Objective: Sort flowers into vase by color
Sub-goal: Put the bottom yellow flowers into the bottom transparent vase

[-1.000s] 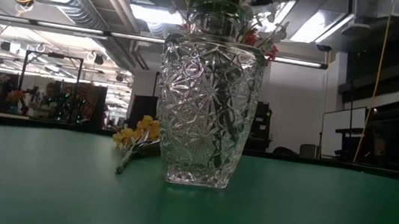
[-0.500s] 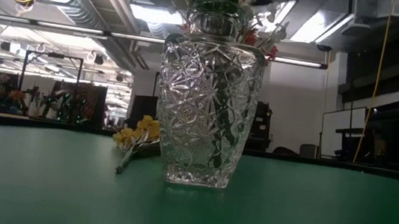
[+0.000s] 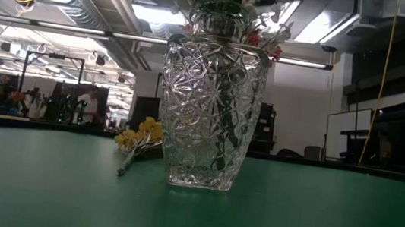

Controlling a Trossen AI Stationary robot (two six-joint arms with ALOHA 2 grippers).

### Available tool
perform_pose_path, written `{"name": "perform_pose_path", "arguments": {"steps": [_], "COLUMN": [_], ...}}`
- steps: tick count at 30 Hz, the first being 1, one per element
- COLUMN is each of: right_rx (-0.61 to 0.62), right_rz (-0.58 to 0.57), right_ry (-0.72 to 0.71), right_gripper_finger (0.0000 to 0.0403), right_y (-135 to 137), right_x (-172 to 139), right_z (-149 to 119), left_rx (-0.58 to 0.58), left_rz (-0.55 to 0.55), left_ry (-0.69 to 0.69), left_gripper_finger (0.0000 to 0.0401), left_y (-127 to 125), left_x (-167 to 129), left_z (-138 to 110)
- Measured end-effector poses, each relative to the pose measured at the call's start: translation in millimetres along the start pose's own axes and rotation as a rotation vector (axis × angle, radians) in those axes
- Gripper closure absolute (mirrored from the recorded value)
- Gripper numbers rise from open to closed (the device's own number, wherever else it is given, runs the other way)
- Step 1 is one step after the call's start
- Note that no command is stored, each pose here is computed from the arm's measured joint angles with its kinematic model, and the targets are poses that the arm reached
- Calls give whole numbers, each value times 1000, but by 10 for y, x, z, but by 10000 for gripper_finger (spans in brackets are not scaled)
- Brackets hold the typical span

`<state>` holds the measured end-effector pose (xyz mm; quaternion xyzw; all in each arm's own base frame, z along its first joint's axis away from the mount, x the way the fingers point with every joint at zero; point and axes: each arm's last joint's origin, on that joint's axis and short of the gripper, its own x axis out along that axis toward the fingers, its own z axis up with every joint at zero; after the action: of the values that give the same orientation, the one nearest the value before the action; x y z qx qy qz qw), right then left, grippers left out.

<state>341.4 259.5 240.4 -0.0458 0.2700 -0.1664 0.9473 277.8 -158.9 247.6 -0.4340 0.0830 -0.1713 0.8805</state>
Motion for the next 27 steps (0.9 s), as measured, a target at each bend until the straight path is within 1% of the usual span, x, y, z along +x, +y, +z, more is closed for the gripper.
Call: {"name": "perform_pose_path", "arguments": {"steps": [7, 15, 20, 27], "right_rx": [10, 10, 19, 35], "right_rz": [-5, -39, 39, 84], "right_ry": [47, 67, 96, 121], "right_gripper_finger": [400, 400, 400, 400], "right_y": [-121, -221, -163, -122], "right_x": [155, 260, 224, 184], "right_z": [43, 69, 55, 31], "left_rx": [10, 16, 15, 14], "left_rz": [25, 60, 56, 57], "left_ry": [-41, -11, -14, -24], "left_gripper_finger": [401, 401, 401, 401], "left_y": [71, 222, 217, 215], "left_x": [34, 121, 122, 122], "left_z": [39, -61, -59, -54]}}
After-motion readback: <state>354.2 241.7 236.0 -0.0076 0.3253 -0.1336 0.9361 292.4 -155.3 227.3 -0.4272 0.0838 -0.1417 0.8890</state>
